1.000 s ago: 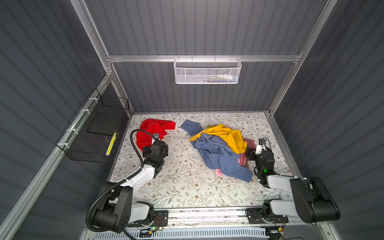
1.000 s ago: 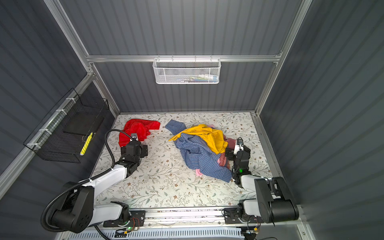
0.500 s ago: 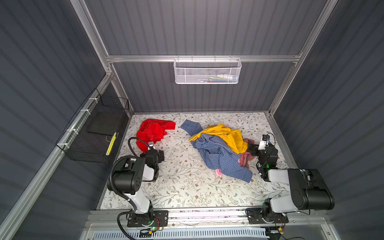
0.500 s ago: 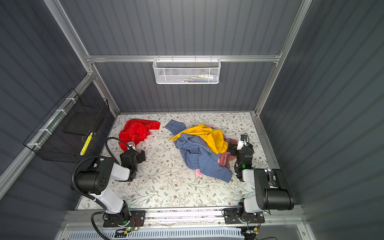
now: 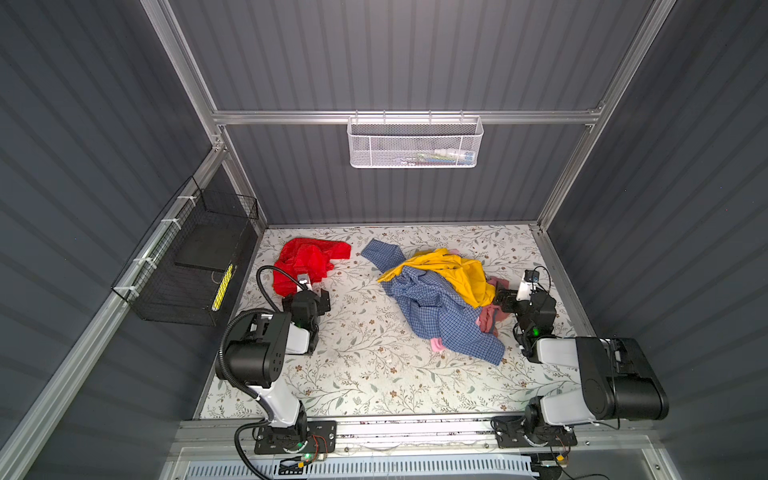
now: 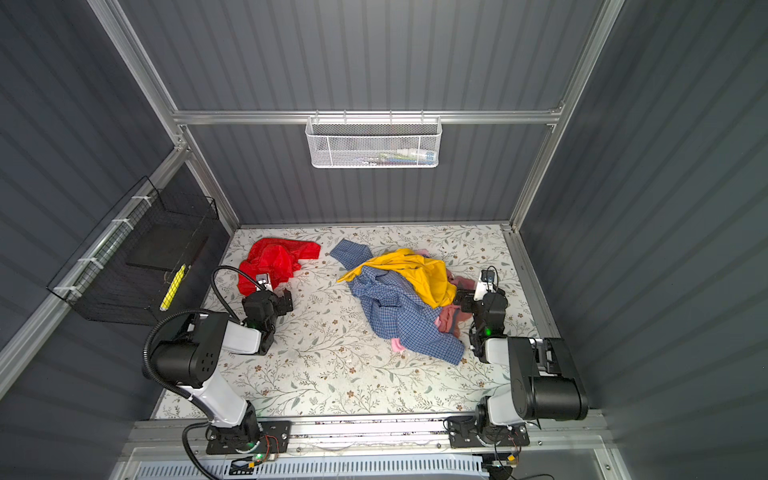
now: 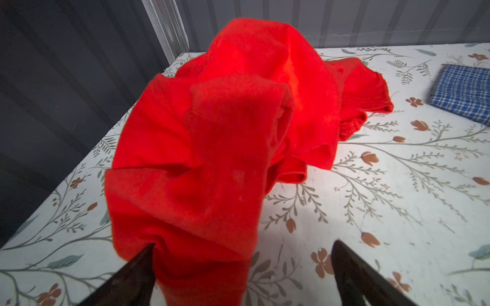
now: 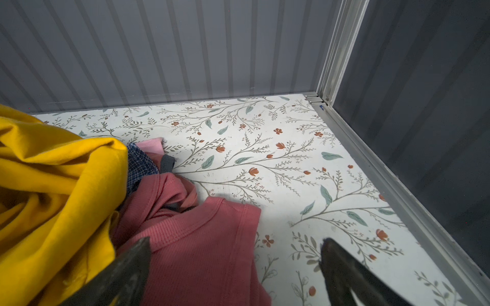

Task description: Pick out a specific cloth from the pile

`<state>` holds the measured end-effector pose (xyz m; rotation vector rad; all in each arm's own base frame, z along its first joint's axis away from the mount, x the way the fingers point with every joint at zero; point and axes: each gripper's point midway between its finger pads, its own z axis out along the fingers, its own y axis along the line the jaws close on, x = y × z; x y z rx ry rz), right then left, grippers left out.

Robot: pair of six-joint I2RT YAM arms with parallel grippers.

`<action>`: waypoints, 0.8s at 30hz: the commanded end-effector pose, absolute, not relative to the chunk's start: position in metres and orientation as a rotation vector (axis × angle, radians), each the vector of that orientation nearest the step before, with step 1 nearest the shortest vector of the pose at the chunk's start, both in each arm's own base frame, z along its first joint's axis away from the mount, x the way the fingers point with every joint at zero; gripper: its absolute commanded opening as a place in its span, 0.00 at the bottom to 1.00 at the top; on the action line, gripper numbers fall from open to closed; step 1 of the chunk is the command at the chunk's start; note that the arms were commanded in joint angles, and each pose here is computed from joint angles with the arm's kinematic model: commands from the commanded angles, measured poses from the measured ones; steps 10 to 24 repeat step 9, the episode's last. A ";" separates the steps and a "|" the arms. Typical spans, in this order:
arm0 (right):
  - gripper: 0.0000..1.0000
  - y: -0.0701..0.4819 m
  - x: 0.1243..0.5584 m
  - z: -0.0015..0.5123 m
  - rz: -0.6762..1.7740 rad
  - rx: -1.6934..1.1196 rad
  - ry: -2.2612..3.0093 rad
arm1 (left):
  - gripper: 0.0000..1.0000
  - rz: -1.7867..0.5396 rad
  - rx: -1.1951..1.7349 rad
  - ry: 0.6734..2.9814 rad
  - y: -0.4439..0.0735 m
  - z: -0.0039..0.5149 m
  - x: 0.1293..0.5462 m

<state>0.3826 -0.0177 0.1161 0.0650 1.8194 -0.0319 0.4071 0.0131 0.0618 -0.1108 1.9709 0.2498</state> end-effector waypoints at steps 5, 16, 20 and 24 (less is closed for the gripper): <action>0.99 -0.016 0.386 0.120 -0.015 0.061 1.810 | 1.00 0.241 -0.128 1.953 0.013 0.068 0.413; 0.99 -0.016 0.386 0.120 -0.016 0.062 1.808 | 1.00 0.243 -0.129 1.951 0.013 0.068 0.412; 0.99 -0.016 0.386 0.120 -0.016 0.062 1.808 | 1.00 0.243 -0.129 1.951 0.013 0.068 0.412; 0.99 -0.016 0.386 0.120 -0.016 0.062 1.808 | 1.00 0.243 -0.129 1.951 0.013 0.068 0.412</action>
